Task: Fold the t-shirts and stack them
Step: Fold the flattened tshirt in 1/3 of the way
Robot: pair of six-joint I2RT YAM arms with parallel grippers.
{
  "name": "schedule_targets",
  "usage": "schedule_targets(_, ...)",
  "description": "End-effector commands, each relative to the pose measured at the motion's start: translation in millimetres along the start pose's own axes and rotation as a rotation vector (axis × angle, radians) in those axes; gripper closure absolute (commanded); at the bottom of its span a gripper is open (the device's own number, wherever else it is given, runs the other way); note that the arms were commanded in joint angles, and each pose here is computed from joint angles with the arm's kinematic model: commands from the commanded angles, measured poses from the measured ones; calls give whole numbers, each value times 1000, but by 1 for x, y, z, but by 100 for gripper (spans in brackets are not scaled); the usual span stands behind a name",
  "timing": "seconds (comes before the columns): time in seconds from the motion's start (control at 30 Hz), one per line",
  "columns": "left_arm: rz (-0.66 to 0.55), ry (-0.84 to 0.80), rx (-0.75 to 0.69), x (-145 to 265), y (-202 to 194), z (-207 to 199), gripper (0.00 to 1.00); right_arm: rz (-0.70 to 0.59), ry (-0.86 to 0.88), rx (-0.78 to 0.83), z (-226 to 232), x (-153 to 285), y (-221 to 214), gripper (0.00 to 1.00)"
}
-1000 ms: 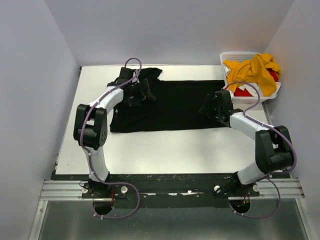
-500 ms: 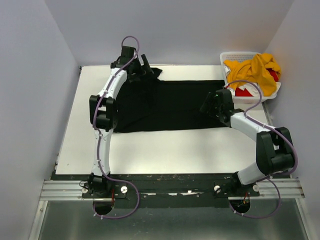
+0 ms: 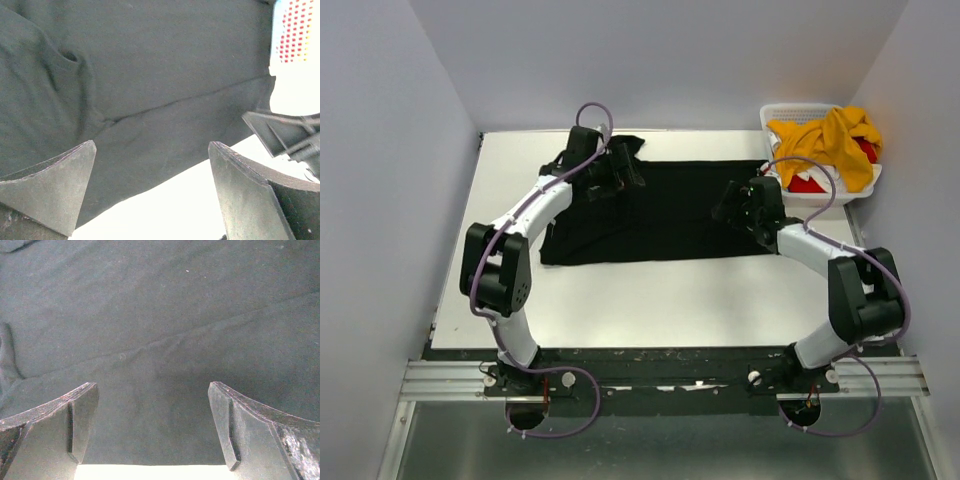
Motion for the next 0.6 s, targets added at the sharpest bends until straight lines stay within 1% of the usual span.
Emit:
schedule_targets(0.0,56,-50,92,-21,-31,6,1,11,7,-43,10,-25,1,0)
schedule_targets(0.1,170,-31,138,-33,-55,16,1,60,-73,-103,-3,-33,-14,0)
schedule_targets(0.2,219,2,156,-37,-74,27,1,108,-149,-131,-21,-34,-37,0)
schedule_targets(0.33,259,50,149,-33,-101,38,2,140,-312,-167,-56,-18,-63,0)
schedule_targets(0.43,320,109,143,-25,-134,46,2,170,-353,-182,-71,1,-80,0)
schedule_targets(0.57,392,120,118,-13,-186,46,1,193,-373,-211,-80,30,-95,0)
Point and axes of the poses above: each gripper's point midway between its finger pads, its own x axis back along the fingers, its own z axis along the line the jaws close on, y = z × x, the point moved 3 cm from there along x, back along the fingers, and after that the axes turned 3 degrees about -x, right-handed, at the moved point
